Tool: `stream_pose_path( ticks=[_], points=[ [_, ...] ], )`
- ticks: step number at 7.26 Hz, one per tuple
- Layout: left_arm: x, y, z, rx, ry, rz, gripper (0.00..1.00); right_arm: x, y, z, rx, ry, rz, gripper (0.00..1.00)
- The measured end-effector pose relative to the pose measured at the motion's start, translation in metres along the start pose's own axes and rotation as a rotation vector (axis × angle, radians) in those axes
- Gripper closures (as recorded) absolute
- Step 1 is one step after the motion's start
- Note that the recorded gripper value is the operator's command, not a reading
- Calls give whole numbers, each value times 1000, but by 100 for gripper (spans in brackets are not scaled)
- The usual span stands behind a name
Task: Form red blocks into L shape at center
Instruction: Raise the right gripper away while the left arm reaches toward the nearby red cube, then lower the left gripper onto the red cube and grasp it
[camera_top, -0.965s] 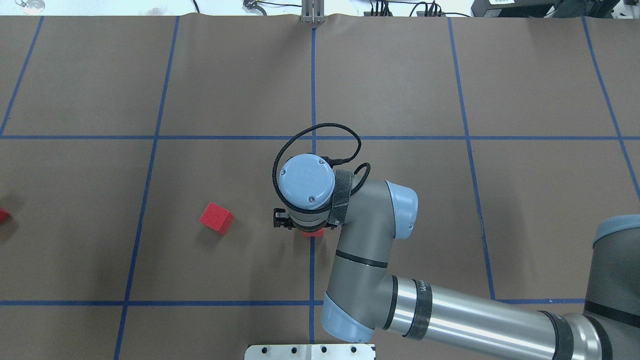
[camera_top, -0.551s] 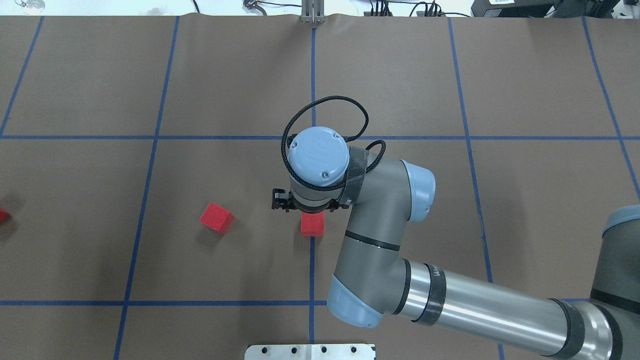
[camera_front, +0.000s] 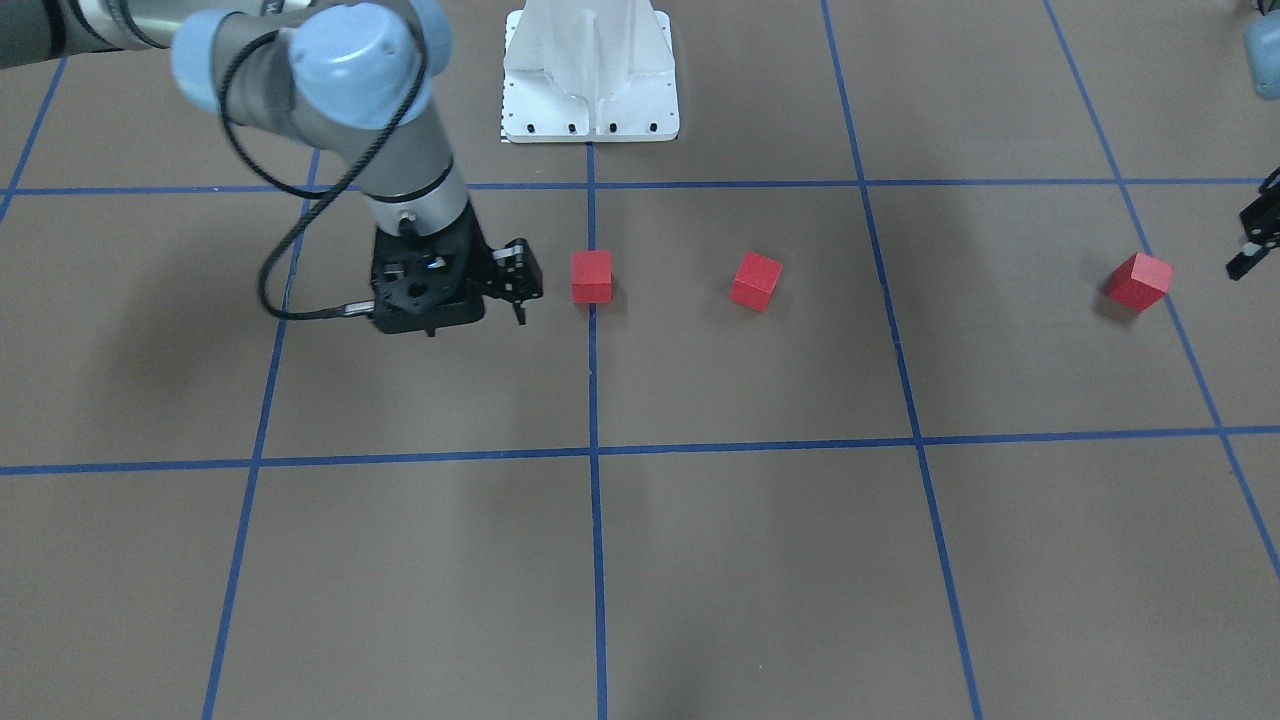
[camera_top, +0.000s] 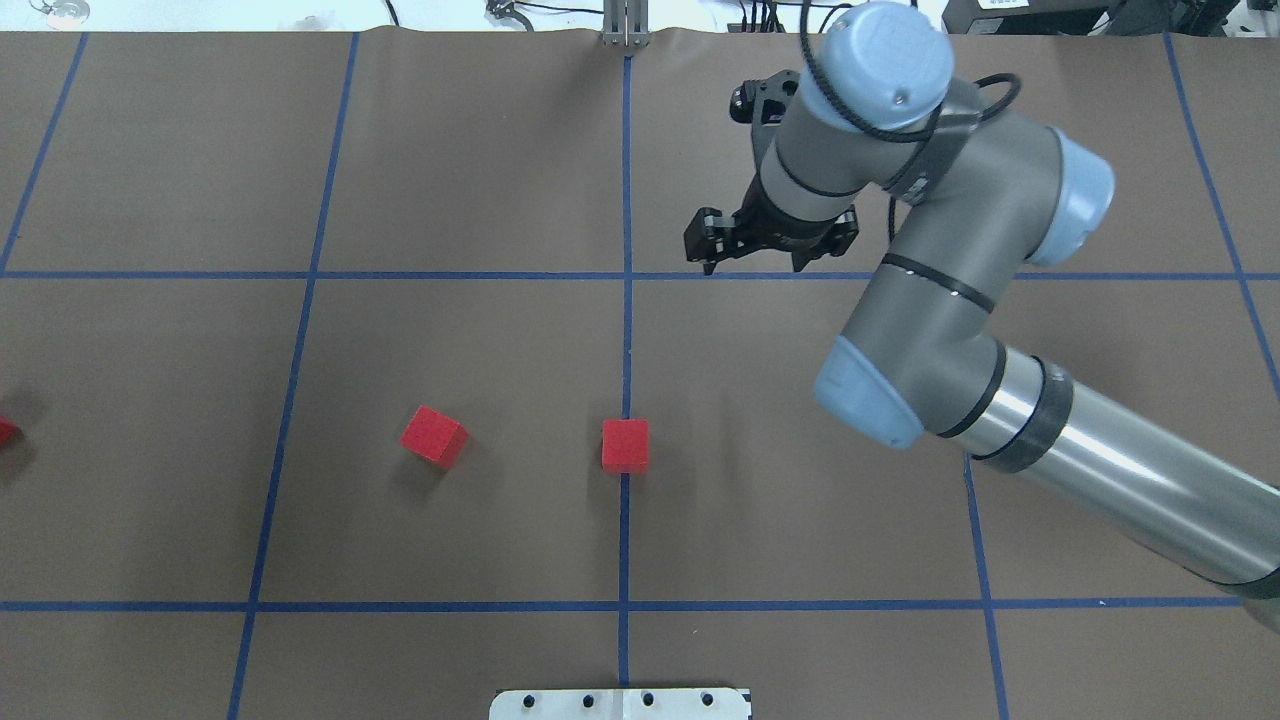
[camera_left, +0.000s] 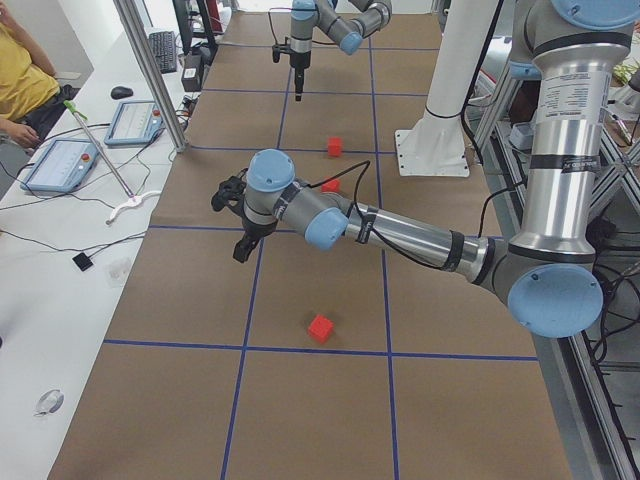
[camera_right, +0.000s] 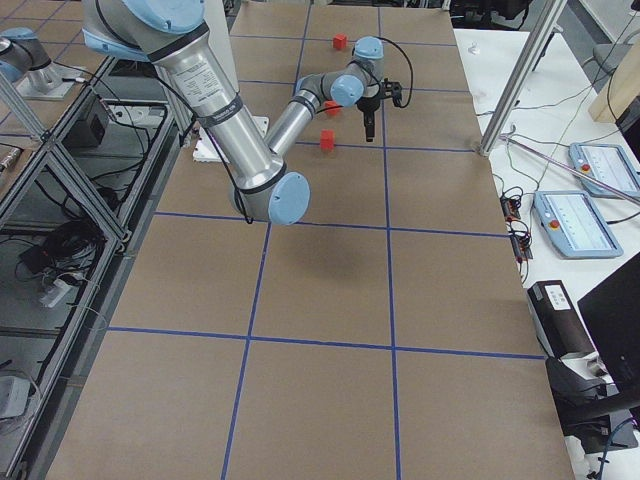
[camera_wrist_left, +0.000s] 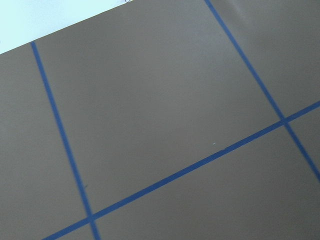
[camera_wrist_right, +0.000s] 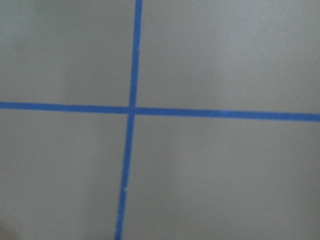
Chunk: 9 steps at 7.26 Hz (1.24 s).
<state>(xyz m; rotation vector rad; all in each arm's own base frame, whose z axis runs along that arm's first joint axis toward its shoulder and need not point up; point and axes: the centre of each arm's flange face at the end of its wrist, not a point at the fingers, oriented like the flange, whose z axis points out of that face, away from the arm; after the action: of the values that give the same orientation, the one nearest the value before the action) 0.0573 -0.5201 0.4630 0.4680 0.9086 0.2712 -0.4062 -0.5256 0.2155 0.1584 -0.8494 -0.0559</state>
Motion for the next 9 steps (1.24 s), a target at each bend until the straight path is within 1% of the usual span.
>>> stream_pose_path(
  ticks=[1, 3, 4, 5, 6, 7, 8, 9],
  points=[
    [42, -9, 28, 1, 40, -26, 0, 57, -14, -9, -3, 21, -61, 0],
    [138, -23, 88, -3, 62, -27, 0, 161, -22, -22, -24, 51, -171, 0],
    [187, -25, 116, -17, 82, -18, 0, 215, -20, -26, -41, 66, -220, 0],
    [232, -21, 140, -45, 115, -10, 0, 269, -13, -31, -61, 79, -257, 0],
    [269, -14, 157, -73, 135, -16, 0, 325, 0, -34, -84, 96, -280, 0],
    [302, -9, 172, -95, 124, -32, 1, 372, 17, -35, -107, 114, -284, 0],
    [336, -6, 187, -123, 85, -35, 1, 408, 35, -34, -118, 126, -282, 0],
    [365, -3, 199, -151, 43, -30, 1, 428, 48, -31, -110, 128, -288, 0]
  ],
)
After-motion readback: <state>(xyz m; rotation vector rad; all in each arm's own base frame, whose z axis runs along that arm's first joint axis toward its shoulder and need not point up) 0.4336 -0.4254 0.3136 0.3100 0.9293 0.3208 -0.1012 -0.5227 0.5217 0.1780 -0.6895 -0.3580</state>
